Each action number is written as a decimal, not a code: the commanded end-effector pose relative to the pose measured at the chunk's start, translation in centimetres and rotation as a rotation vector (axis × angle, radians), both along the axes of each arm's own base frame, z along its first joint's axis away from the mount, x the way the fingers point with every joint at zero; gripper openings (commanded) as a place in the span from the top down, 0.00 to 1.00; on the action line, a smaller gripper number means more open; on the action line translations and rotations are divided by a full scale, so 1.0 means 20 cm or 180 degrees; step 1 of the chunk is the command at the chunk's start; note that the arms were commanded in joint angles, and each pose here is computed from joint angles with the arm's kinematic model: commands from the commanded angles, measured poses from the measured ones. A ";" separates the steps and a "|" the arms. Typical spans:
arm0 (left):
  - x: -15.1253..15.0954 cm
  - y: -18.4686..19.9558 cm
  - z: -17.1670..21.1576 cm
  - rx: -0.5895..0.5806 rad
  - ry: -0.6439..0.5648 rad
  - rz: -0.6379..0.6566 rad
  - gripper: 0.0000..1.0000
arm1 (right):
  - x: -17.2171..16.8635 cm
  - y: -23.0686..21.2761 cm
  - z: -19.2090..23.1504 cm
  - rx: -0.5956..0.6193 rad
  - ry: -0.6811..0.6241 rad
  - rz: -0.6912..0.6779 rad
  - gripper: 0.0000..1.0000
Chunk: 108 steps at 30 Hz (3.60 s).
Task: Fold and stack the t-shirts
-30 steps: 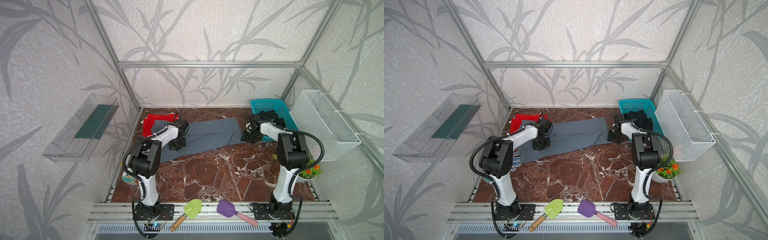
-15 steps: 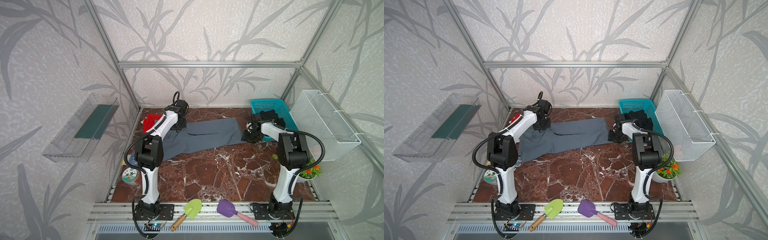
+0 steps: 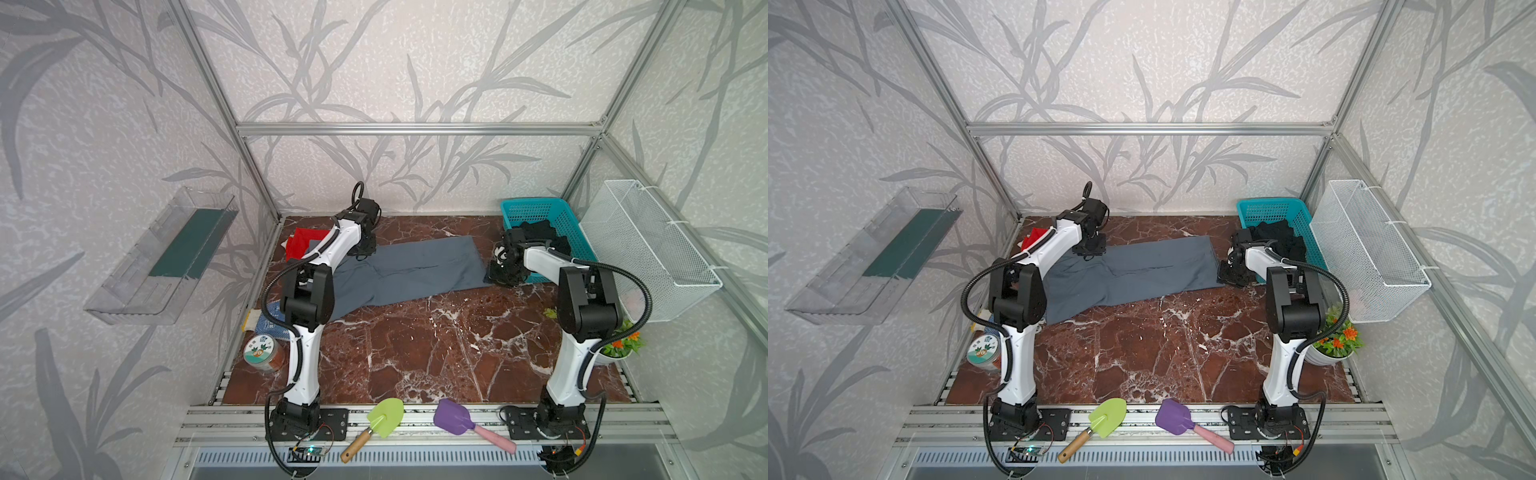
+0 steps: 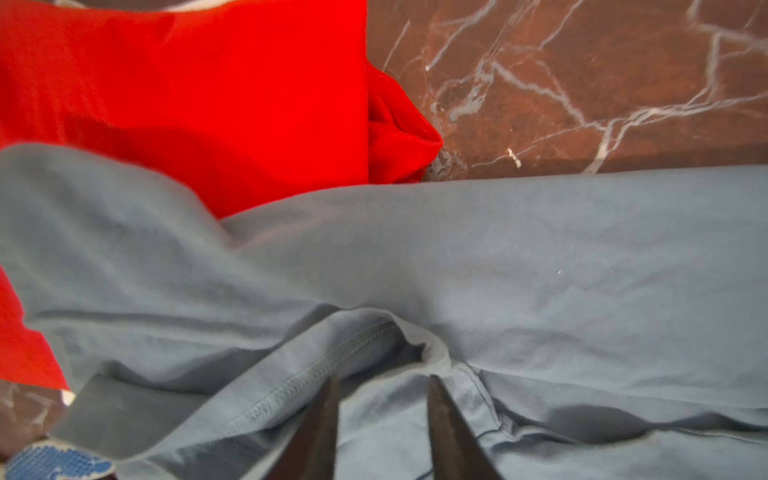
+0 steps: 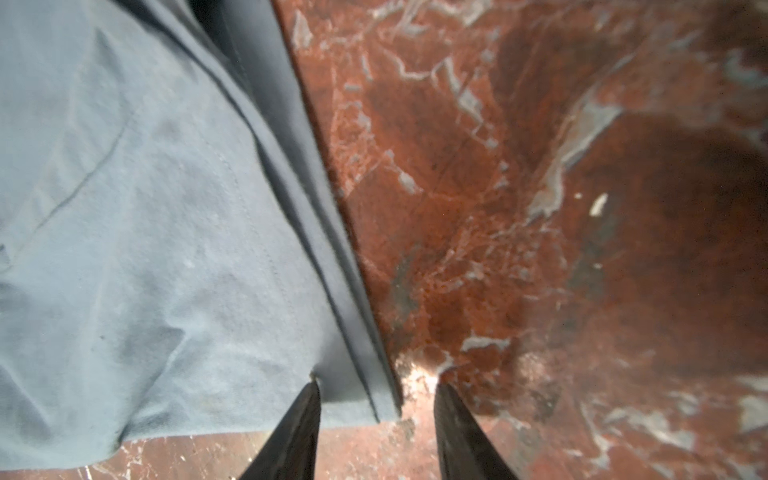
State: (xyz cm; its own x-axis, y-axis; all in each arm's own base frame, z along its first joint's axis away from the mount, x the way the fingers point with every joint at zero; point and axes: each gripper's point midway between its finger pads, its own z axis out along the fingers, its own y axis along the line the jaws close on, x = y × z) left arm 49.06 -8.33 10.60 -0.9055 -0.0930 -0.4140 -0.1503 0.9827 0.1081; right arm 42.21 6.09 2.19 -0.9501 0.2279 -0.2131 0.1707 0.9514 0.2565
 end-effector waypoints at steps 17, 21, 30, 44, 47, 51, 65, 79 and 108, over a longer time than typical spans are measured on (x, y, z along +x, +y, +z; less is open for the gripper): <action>-0.92 0.47 -0.14 -0.0434 0.0331 0.1285 0.57 | -0.06 -0.02 -0.01 -0.0060 0.0141 0.0015 0.52; -0.99 0.47 -0.22 -0.0437 0.0442 0.1363 0.56 | -0.04 0.03 -0.01 0.0026 0.0134 0.0055 0.51; -1.01 0.45 -0.39 -0.0455 0.0722 0.1366 0.57 | 0.02 0.10 -0.05 0.0028 0.0156 0.0097 0.52; -1.19 0.48 -0.37 -0.0377 0.0836 0.1548 0.73 | -0.37 -0.01 0.04 -0.0228 0.0330 0.0014 1.00; -1.23 0.49 -0.36 -0.0388 0.0844 0.1576 0.73 | -0.54 -0.11 0.12 -0.0505 0.0350 -0.0075 1.00; -1.30 0.47 -0.40 -0.0485 0.0998 0.1587 0.73 | -0.72 -0.22 0.16 -0.0799 0.0417 -0.0197 1.00; -1.33 0.38 -0.26 -0.0958 0.0656 0.1574 0.70 | -0.88 -0.45 0.36 -0.1322 0.0349 -0.0500 1.00; -0.59 0.21 -0.03 -0.1450 0.0125 0.0936 0.68 | -0.45 0.41 0.79 -0.0581 -0.1280 0.0984 0.41; -0.33 0.14 -0.21 -0.1612 0.0191 0.1089 1.00 | 0.03 1.67 0.28 0.0473 -0.1350 0.2384 0.33</action>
